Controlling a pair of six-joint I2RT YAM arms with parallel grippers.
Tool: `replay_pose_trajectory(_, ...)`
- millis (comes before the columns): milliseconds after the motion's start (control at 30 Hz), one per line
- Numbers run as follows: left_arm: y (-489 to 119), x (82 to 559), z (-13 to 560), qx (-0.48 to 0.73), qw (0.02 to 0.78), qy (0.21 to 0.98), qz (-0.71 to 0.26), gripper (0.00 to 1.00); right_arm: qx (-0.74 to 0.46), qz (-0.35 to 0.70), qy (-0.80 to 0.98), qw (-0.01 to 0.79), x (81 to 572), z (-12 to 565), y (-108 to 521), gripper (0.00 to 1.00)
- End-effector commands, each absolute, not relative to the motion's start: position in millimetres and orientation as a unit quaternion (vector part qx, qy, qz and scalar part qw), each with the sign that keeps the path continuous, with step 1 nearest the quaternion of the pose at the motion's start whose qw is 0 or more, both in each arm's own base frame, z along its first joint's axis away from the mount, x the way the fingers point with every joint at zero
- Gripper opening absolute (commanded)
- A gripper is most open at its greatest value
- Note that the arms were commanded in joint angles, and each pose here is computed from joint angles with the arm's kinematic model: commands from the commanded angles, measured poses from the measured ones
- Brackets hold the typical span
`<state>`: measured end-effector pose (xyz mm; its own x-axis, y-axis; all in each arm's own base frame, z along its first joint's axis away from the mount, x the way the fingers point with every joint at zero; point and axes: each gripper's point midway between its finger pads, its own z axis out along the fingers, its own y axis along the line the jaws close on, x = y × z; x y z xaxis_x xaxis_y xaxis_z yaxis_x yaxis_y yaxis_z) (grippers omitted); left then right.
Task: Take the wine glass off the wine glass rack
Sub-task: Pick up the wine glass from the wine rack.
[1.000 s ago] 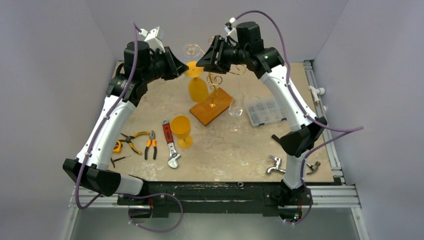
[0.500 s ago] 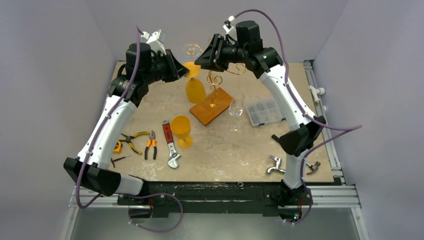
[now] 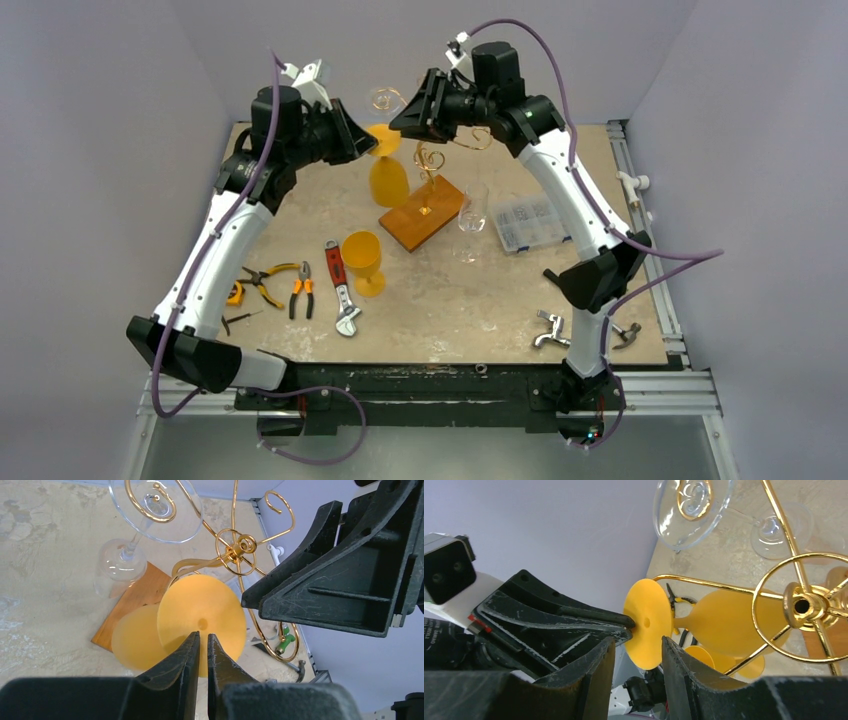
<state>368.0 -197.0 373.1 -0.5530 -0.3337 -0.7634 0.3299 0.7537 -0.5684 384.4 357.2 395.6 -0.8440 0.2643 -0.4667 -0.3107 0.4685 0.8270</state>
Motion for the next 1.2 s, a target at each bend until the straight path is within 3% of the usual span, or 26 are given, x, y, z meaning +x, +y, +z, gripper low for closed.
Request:
replay_pose_trajectory(0, -183, 362, 413, 0.005, 0.522, 0.783, -0.339, 0.1, -0.02, 0.495, 0.811, 0.31, 380, 409, 338, 0.39)
replay_pose_trajectory(1167, -178, 366, 388, -0.001, 0.507, 0.799, -0.323, 0.09, -0.017, 0.508, 0.812, 0.286, 393, 394, 349, 0.39)
